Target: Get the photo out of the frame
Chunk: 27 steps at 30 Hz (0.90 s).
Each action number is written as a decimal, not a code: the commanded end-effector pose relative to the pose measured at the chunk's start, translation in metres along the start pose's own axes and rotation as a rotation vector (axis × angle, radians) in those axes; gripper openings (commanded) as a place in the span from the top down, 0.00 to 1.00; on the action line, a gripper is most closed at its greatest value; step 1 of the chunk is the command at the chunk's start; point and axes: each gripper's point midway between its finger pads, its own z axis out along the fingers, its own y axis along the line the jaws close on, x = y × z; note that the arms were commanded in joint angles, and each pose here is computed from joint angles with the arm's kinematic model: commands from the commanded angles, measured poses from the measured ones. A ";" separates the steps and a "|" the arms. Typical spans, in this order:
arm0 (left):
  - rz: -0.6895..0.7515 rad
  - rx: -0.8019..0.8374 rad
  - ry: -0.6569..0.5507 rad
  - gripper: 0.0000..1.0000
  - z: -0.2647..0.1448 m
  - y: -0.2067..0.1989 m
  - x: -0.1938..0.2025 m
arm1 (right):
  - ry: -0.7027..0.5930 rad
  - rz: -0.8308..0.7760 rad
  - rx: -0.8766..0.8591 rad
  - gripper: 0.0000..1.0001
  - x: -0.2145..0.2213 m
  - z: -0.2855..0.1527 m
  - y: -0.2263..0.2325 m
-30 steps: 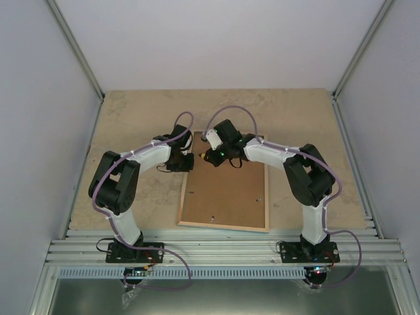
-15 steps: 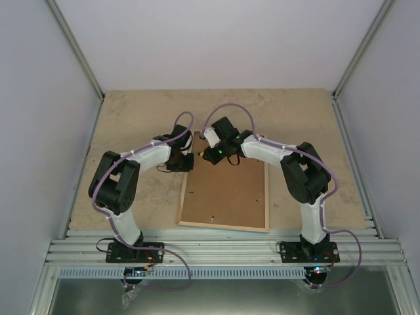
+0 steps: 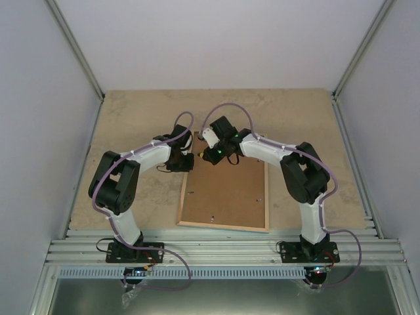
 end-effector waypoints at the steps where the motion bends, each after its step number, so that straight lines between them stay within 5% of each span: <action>1: 0.001 0.012 -0.010 0.88 -0.006 -0.002 -0.002 | 0.143 -0.014 -0.028 1.00 0.034 0.009 0.015; 13: -0.005 -0.002 -0.017 0.88 -0.007 0.000 -0.003 | 0.206 -0.033 0.108 1.00 0.049 -0.005 -0.004; 27: -0.013 0.006 -0.043 0.88 -0.012 -0.001 -0.006 | -0.041 0.016 0.004 1.00 0.003 -0.033 0.010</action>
